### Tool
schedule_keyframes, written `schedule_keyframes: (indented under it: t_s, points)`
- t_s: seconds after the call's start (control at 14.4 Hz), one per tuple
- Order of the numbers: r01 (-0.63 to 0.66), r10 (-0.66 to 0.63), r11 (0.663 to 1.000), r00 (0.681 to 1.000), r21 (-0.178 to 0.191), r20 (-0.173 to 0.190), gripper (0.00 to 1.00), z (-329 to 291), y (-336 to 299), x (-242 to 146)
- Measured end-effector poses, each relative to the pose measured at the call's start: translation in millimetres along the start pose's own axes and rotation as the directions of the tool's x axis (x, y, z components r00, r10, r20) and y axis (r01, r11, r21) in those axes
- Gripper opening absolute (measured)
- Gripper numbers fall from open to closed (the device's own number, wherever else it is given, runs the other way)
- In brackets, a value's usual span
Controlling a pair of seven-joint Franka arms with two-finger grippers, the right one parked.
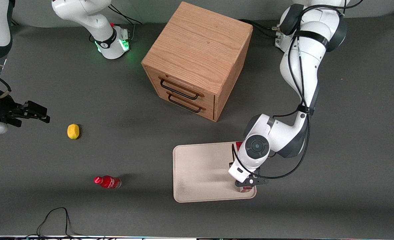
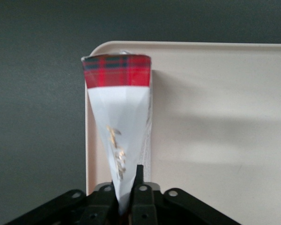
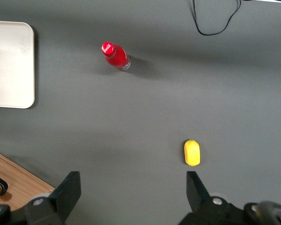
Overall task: Place red cookie box on tray
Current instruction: 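Lower the box onto the tray and open the left gripper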
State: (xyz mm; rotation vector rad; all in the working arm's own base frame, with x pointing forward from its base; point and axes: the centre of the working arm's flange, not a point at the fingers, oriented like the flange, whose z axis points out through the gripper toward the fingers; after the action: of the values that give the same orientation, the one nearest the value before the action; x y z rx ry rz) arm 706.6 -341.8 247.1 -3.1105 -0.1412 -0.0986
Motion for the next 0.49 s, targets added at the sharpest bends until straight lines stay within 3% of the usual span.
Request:
schedule_keyframes:
  t_s: [0.49]
  points:
    - [-0.005, 0.005, 1.000, 1.000, 0.009, -0.026, 0.93, -18, -2, 4]
